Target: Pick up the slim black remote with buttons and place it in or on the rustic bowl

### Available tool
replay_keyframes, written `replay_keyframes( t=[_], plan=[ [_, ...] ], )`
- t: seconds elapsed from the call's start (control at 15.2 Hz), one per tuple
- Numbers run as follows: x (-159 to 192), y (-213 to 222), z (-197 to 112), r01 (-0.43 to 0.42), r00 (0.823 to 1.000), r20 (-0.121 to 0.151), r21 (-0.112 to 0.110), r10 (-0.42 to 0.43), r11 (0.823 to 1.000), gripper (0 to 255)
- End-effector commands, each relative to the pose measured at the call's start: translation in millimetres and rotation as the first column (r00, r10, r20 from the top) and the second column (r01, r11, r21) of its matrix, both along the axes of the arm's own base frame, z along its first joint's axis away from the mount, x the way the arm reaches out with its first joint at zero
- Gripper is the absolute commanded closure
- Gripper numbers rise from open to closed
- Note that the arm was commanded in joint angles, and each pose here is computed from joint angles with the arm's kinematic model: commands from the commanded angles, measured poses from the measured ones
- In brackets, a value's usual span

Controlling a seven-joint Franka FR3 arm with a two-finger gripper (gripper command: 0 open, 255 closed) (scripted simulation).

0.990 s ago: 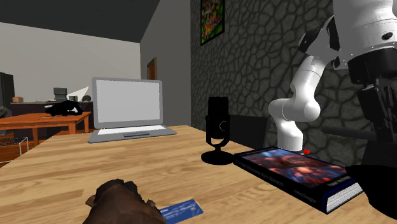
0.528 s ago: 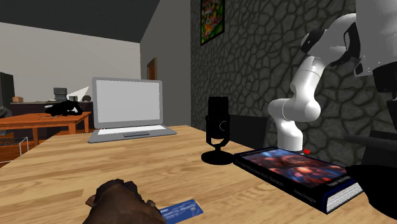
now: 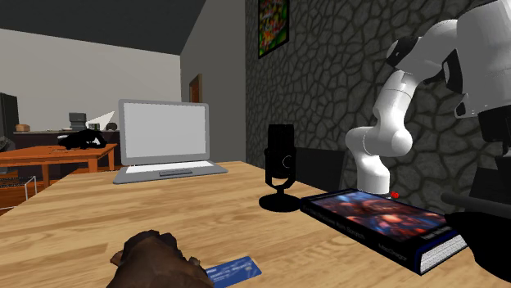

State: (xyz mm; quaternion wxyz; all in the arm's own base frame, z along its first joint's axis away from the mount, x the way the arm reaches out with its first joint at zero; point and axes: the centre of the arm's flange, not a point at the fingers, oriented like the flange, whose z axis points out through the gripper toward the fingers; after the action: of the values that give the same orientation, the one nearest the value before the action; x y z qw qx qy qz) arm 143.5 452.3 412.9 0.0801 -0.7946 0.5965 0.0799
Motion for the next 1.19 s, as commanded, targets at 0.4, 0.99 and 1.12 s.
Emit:
replay_keyframes(
  t=[0.4, 0.99, 1.12],
  plan=[
    [-0.1, 0.1, -1.7, 0.000, 1.000, 0.000, 0.000, 0.000, 1.000, 0],
    [1.4, -11.0, 47.0, 0.000, 1.000, 0.000, 0.001, 0.000, 1.000, 0],
    [1.4, -11.1, 47.0, 0.000, 1.000, 0.000, 0.001, 0.000, 1.000, 0]
  ],
)
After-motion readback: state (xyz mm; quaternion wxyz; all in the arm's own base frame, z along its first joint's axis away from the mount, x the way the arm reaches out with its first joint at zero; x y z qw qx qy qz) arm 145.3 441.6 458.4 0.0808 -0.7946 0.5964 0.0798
